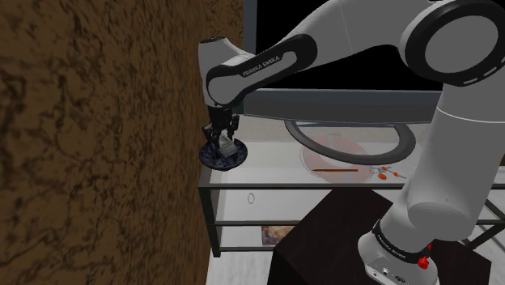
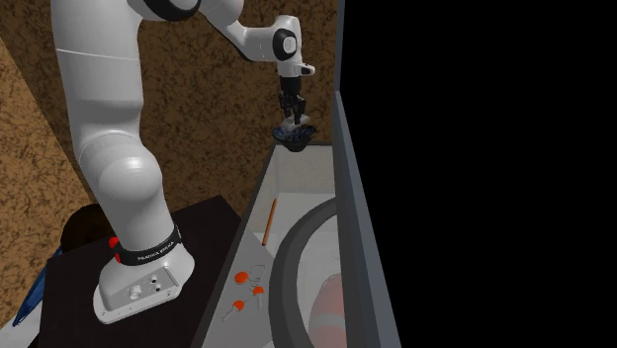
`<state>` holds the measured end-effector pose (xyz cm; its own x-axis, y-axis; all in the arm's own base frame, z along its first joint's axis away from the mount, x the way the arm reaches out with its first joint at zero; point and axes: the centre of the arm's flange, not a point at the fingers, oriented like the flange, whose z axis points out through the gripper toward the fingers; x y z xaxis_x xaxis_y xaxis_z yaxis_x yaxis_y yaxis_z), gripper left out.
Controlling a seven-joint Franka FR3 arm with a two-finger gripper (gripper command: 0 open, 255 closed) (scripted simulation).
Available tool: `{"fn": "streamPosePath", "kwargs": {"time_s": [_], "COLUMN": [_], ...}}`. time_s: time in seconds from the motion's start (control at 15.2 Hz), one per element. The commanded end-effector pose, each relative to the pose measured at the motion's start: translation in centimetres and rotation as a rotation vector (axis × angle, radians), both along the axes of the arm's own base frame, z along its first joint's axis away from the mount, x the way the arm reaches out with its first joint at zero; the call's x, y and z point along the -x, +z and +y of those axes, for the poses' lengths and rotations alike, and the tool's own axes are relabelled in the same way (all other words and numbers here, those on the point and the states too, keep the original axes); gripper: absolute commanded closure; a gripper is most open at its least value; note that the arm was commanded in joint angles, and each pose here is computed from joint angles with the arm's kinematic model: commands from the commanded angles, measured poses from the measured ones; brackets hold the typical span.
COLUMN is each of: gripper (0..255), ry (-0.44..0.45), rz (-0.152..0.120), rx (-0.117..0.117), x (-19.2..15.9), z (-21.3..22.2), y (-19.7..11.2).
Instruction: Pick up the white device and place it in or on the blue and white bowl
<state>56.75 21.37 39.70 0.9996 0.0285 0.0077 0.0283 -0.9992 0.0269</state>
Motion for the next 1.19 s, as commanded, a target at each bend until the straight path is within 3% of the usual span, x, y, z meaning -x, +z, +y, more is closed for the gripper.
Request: {"fn": "streamPosePath", "kwargs": {"time_s": [0.0, 0.33, 0.79, 0.86, 1.12], "gripper": [255, 255, 255, 0, 0], "ry": [0.000, 0.000, 0.000, 0.000, 0.000], "rz": [-0.001, -0.001, -0.001, -0.001, -0.001], "rx": [0.000, 0.000, 0.000, 0.000, 0.000], "x": [0.0, 0.0, 0.0, 0.0, 0.0], "z": [-0.1, -0.1, -0.1, -0.1, -0.1], "y": [-1.0, -3.4, -3.4, -3.4, -3.4]}}
